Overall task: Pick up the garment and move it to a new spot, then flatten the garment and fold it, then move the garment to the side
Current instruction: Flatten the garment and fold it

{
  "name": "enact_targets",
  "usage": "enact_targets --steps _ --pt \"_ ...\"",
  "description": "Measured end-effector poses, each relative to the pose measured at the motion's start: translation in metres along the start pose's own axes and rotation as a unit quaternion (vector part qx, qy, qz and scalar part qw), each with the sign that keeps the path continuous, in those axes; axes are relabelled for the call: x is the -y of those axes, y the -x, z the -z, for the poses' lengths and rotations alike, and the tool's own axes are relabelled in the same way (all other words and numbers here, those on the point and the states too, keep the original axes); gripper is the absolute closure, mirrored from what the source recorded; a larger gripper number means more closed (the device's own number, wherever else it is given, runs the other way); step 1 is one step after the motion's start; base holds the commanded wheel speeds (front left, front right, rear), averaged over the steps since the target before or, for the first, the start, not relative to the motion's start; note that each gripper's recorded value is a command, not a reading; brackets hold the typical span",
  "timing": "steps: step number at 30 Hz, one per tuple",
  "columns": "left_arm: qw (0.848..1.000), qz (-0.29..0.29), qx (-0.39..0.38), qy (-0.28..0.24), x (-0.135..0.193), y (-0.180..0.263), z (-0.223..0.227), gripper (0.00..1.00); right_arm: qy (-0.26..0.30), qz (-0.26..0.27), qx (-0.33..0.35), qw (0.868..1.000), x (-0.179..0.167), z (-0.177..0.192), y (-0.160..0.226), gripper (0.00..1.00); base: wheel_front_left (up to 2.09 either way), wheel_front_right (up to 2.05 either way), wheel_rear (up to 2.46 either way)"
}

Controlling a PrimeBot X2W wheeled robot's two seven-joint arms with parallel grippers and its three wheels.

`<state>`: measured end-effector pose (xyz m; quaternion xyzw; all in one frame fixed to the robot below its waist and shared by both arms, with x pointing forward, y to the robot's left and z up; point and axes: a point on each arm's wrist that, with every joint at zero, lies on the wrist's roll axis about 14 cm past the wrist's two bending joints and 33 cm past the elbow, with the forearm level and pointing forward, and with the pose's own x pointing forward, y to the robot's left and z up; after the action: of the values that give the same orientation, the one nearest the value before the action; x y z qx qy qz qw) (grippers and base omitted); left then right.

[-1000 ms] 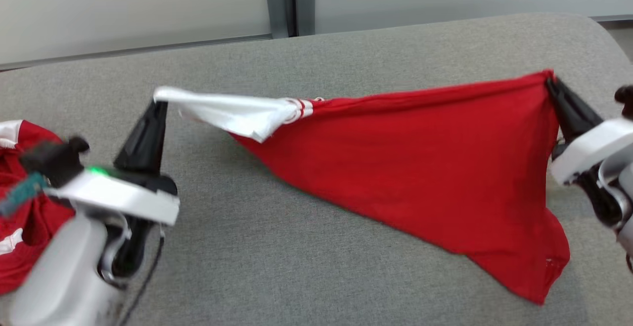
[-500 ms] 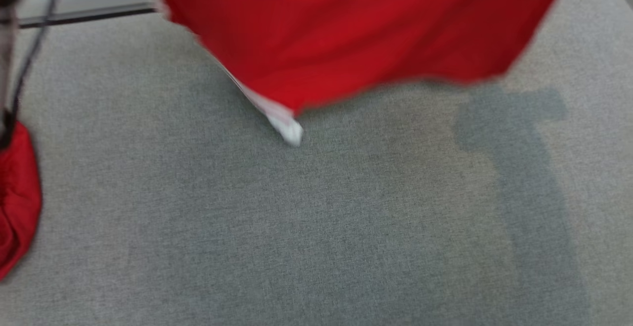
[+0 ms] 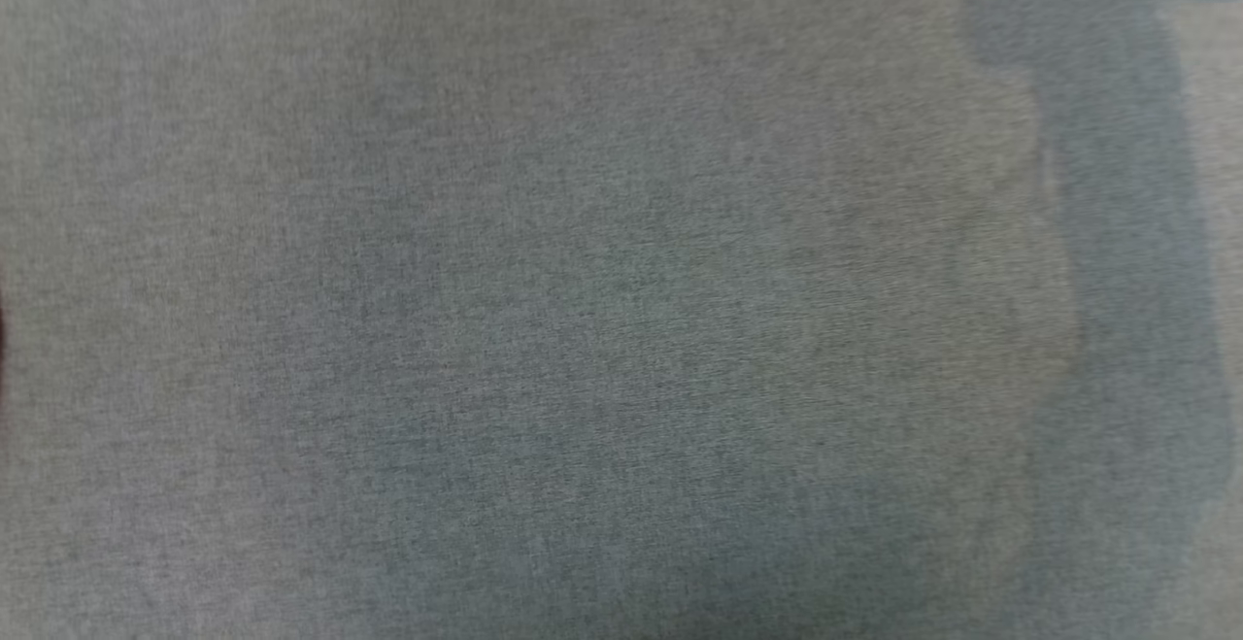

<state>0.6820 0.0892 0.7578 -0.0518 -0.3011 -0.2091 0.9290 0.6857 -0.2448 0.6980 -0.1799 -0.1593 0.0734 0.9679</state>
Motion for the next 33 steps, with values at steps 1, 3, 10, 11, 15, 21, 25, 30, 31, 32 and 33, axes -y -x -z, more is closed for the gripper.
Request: enact_targets --steps 1,3,10,11,15,21,25,30,31,32,33 --pt "1.000 0.003 -0.011 0.004 0.000 0.008 0.015 1.00 -0.003 -0.006 -0.011 1.000 -0.008 0.017 0.000 1.00 0.00 0.00 0.00" --pt "0.999 0.007 -0.037 0.020 0.004 0.028 0.048 1.00 -0.016 -0.023 -0.041 0.999 -0.031 0.057 0.007 1.00 0.00 0.00 0.00" --pt "0.986 0.013 -0.139 0.087 0.022 0.125 0.119 1.00 -0.073 -0.049 -0.110 0.990 -0.088 0.138 0.053 1.00 0.00 0.00 0.00" --pt "0.984 0.014 -0.149 0.095 0.026 0.138 0.121 1.00 -0.080 -0.048 -0.114 0.989 -0.091 0.142 0.062 1.00 0.00 0.00 0.00" --pt "0.972 -0.007 -0.186 0.143 0.039 0.196 0.124 1.00 -0.105 -0.030 -0.126 0.986 -0.094 0.148 0.104 1.00 0.00 0.00 0.00" --pt "0.941 -0.056 -0.250 0.219 0.065 0.290 0.113 1.00 -0.130 -0.001 -0.148 0.980 -0.098 0.143 0.181 1.00 0.00 0.00 0.00" --pt "0.918 -0.082 -0.286 0.264 0.085 0.341 0.099 1.00 -0.135 0.015 -0.165 0.977 -0.099 0.135 0.231 1.00 0.00 0.00 0.00" --pt "0.911 -0.091 -0.283 0.286 0.095 0.365 0.069 1.00 -0.141 0.035 -0.167 0.975 -0.100 0.118 0.275 1.00 0.00 0.00 0.00" --pt "0.910 -0.094 -0.285 0.287 0.097 0.372 0.065 1.00 -0.143 0.038 -0.169 0.974 -0.101 0.116 0.283 1.00 0.00 0.00 0.00" --pt "0.907 -0.096 -0.291 0.288 0.100 0.380 0.061 1.00 -0.144 0.041 -0.170 0.974 -0.102 0.114 0.290 1.00 0.00 0.00 0.00" --pt "0.905 -0.096 -0.297 0.288 0.104 0.388 0.058 1.00 -0.146 0.045 -0.172 0.973 -0.102 0.112 0.298 1.00 0.00 0.00 0.00"
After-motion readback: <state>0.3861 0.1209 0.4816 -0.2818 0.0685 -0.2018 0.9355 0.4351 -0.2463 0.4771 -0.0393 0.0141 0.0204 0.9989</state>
